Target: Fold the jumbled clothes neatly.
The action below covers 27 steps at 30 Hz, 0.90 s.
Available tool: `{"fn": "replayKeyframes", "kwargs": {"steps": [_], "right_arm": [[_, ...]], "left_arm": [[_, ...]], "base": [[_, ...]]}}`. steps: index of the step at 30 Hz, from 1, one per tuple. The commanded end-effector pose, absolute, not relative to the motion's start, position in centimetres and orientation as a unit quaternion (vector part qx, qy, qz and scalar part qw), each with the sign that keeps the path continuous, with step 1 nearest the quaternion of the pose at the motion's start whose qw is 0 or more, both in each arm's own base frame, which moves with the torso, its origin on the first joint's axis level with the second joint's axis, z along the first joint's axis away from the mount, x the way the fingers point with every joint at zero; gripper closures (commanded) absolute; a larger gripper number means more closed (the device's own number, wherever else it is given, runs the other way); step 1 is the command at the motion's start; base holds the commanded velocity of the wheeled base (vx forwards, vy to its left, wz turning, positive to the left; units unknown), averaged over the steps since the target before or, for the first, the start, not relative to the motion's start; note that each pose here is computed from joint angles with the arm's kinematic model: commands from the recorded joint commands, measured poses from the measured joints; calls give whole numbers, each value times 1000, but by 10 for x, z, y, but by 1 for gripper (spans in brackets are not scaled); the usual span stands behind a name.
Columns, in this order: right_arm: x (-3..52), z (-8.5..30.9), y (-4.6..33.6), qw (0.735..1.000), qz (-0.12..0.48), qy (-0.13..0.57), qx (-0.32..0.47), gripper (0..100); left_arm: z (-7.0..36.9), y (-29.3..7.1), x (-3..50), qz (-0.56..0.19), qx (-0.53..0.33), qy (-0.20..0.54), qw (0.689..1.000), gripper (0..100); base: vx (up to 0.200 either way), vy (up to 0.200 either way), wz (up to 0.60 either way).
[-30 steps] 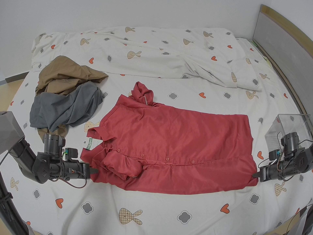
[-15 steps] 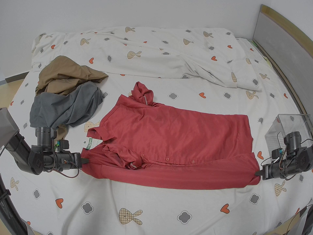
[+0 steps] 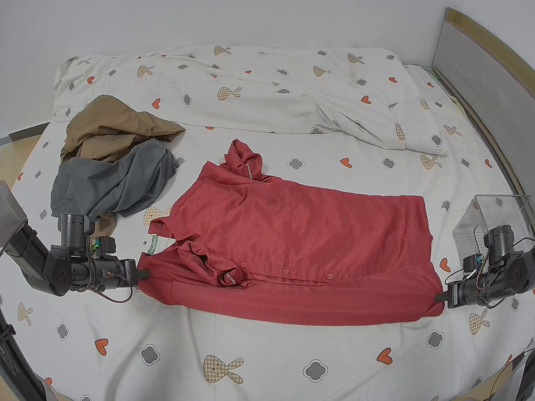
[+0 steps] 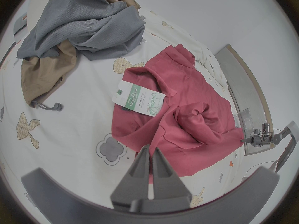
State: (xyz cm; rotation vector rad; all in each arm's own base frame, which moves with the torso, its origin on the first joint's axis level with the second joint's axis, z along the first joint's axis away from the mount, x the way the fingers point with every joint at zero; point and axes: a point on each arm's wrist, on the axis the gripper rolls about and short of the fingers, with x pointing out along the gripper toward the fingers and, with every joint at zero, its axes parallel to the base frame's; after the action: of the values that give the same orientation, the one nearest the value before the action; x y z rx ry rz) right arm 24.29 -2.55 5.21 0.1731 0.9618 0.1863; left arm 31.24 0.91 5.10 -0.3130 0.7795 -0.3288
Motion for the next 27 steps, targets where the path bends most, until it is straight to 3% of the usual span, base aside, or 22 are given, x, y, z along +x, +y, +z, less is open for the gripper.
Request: {"fn": "replayKeyframes", "kwargs": {"steps": [1,2,3,4,12,18,23,24,27], "right_arm": [[243,50,-23,877,93,465,81,100],[242,50,-23,876,93,466,81,100],[242,50,-23,876,94,466,80,100],[242,50,-23,876,94,466,81,0],[241,55,-27,881,87,457,84,0],[231,87,-32,911,77,397,80,0],[226,99,-28,921,81,374,79,0],[221,111,-21,926,87,354,95,0],[217,120,-9,927,100,342,117,0]], "left_arm": [[50,4,307,-165,-150,383,897,100],[49,2,306,-167,-149,387,895,100],[48,1,305,-169,-148,387,894,0],[46,-2,303,-173,-147,392,891,0],[55,-1,304,-170,-144,375,900,0],[102,2,308,-162,-126,300,932,0],[115,-17,314,-193,-114,281,933,0],[122,-44,324,-232,-101,278,927,0],[121,-71,339,-266,-91,283,917,0]], "base": [[0,0,0],[0,0,0],[0,0,0],[0,0,0],[0,0,0],[0,0,0],[0,0,0],[0,0,0],[0,0,0]]}}
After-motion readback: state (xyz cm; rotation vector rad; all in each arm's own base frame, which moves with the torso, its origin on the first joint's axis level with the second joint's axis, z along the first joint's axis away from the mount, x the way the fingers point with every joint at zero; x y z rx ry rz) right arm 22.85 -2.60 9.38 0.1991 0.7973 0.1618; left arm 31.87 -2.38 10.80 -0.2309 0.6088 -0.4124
